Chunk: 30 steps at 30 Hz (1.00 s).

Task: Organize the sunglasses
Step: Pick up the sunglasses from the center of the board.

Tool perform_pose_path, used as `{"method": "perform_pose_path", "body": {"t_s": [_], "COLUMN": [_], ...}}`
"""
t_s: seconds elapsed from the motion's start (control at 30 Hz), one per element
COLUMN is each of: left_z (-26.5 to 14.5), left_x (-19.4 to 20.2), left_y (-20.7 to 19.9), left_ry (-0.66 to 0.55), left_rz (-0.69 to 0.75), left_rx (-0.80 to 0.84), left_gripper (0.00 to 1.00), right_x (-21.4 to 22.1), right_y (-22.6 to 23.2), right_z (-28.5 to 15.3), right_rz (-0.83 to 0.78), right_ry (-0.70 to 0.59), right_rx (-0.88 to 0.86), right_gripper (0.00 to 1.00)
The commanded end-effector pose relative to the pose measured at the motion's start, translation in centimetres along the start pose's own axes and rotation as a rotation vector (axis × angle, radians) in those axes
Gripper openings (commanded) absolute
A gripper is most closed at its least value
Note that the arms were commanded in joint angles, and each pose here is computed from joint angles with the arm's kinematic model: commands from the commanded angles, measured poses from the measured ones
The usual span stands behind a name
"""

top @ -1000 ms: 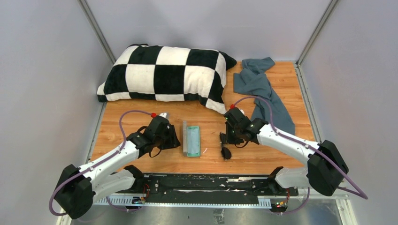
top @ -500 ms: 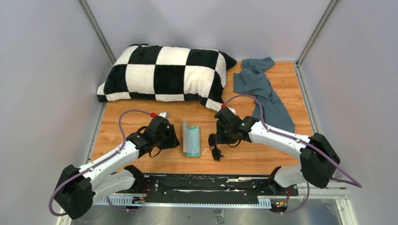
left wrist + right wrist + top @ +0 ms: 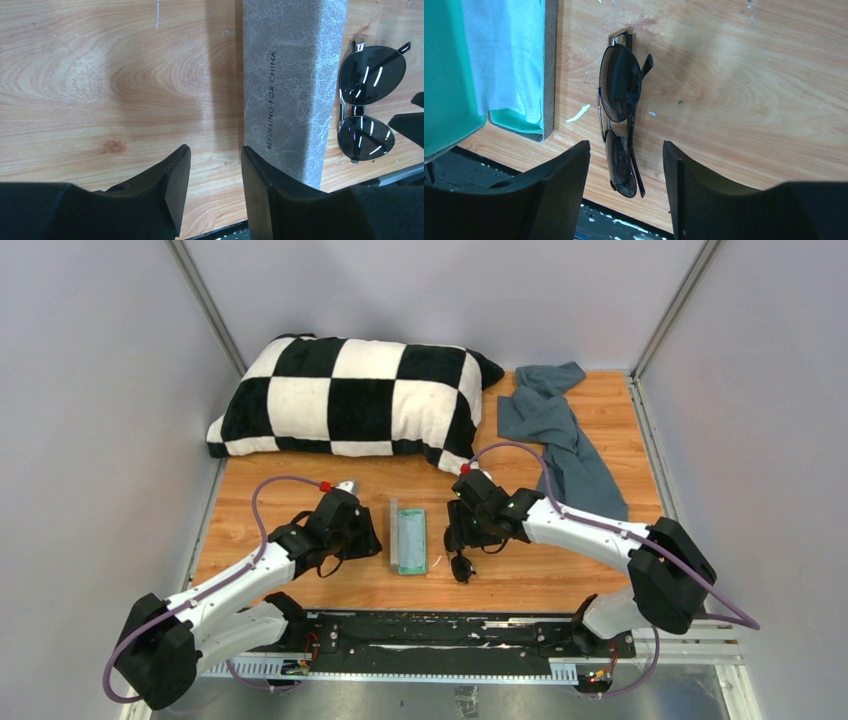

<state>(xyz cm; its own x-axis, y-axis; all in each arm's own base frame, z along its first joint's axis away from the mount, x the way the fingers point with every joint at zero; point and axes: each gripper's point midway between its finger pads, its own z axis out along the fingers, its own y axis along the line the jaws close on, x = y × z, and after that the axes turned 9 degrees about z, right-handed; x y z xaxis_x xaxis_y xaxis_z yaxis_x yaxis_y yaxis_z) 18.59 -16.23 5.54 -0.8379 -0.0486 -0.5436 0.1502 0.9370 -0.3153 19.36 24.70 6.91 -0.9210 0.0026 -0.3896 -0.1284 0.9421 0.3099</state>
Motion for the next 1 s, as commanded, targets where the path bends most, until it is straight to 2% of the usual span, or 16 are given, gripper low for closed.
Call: {"method": "perform_pose_path", "body": {"t_s": [0.0, 0.6, 0.97], "left_z": [-0.1, 0.0, -0.1], "left_x": [0.3, 0.6, 0.8], "left_y": [0.2, 0.3, 0.3], "left_ry": [-0.004, -0.001, -0.002], "left_rz": [-0.003, -0.012, -0.013], "left_rx": [-0.003, 0.001, 0.003], "left_gripper": [0.48, 0.48, 0.48], "right_x": [0.5, 2.0, 3.0], "right_y": [1.0, -0.3, -0.6], "right_z": [0.9, 4.0, 5.0], "right_rz": [-0.024, 0.072, 0.132], "right_ry": [0.04, 0.101, 0.123], "right_rx": [-0.052, -0.071, -0.076], "right_gripper": [0.61, 0.57, 0.47]}}
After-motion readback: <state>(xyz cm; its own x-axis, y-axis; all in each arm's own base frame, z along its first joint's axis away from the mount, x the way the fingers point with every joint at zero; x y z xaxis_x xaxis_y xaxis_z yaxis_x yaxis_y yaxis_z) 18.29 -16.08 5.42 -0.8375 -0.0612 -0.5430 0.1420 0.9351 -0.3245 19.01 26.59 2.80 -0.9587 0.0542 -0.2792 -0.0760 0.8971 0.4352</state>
